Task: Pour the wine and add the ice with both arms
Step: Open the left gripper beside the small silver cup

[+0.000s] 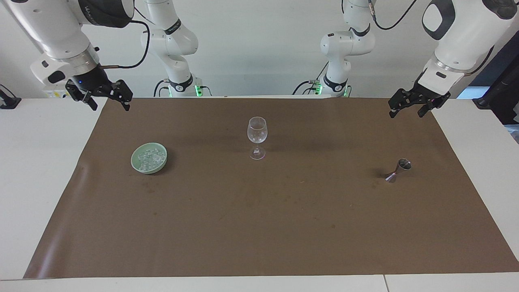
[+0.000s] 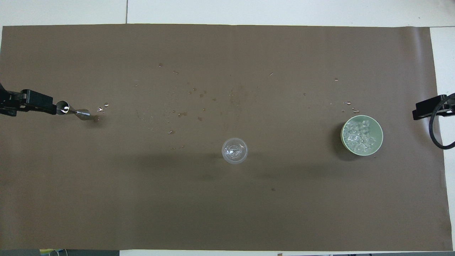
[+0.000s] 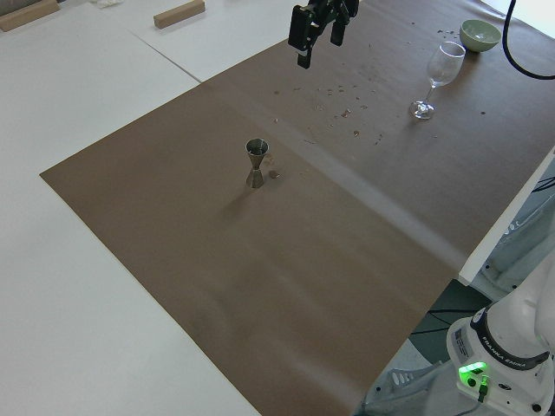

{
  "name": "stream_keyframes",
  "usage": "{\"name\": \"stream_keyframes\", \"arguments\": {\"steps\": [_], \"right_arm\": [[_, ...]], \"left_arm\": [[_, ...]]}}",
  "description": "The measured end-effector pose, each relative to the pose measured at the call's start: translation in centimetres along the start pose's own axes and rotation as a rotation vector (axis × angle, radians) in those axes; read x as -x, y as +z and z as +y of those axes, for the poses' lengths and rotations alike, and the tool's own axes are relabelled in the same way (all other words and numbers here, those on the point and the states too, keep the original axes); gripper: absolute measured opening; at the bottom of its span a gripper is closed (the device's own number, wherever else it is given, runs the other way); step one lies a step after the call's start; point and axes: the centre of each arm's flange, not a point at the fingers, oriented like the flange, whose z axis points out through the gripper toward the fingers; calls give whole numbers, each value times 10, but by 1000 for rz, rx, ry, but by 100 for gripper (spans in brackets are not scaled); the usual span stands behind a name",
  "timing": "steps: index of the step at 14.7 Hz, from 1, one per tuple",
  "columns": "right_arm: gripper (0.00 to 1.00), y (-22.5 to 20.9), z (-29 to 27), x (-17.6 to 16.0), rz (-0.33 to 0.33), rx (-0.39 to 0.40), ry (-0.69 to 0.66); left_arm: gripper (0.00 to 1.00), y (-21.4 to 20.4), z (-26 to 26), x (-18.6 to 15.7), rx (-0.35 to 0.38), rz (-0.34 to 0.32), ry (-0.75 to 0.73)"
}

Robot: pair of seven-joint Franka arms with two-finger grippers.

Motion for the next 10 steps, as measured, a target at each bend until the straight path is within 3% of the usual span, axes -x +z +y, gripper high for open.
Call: {"name": "stream_keyframes", "arguments": {"steps": [10], "right_arm": [[100, 0, -1, 0, 0, 0, -1]], "left_arm": [[100, -5, 0, -2, 1, 21, -1]]}}
